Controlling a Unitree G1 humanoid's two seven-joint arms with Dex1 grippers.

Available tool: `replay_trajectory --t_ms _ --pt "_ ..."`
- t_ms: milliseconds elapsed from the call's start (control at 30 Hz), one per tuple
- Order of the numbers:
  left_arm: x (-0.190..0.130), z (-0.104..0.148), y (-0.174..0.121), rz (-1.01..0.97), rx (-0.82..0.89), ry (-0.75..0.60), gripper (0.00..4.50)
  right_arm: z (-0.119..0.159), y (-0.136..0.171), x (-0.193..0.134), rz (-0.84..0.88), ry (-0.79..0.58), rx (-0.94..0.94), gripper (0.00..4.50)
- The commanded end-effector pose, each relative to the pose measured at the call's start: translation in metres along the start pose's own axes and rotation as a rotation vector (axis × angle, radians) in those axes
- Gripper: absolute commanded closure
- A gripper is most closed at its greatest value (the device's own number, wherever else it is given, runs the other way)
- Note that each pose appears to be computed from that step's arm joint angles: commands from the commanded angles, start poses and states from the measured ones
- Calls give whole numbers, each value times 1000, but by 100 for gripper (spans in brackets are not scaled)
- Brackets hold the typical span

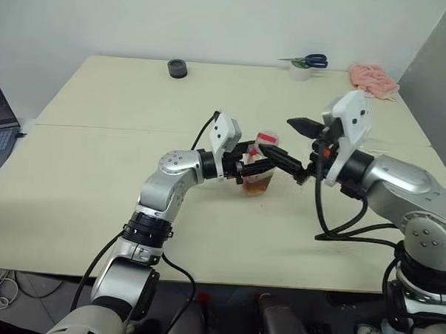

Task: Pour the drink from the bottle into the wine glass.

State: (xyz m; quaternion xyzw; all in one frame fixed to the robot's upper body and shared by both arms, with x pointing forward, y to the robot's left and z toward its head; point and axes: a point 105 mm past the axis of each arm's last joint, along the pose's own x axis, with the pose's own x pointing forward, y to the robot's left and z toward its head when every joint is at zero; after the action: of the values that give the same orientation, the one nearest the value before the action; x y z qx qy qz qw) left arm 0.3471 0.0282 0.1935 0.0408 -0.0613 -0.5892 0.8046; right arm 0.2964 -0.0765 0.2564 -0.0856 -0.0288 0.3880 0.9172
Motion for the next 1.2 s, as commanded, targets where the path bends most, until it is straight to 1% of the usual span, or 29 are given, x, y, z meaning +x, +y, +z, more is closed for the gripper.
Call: replay_trajectory --t_ms 33,167,300,400,567,833,1200 --pt "2 20 -3 -18 56 -62 234 8 0 6 -35 -36 -14 0" --pt "1 20 -3 -18 55 -62 234 2 2 13 -52 -26 0 0" --pt "1 20 -2 -16 56 -61 234 3 1 20 -81 -43 24 0" --pt "1 20 -2 -13 57 -61 234 3 -5 21 -117 -60 53 0" --pt "-2 18 -2 -5 55 -55 234 4 -11 18 -130 -75 67 0" --pt "-1 19 0 -1 55 -61 234 0 -12 13 -114 -70 79 0" --pt "-1 19 1 -2 58 -59 234 -4 -1 5 -19 -43 54 0"
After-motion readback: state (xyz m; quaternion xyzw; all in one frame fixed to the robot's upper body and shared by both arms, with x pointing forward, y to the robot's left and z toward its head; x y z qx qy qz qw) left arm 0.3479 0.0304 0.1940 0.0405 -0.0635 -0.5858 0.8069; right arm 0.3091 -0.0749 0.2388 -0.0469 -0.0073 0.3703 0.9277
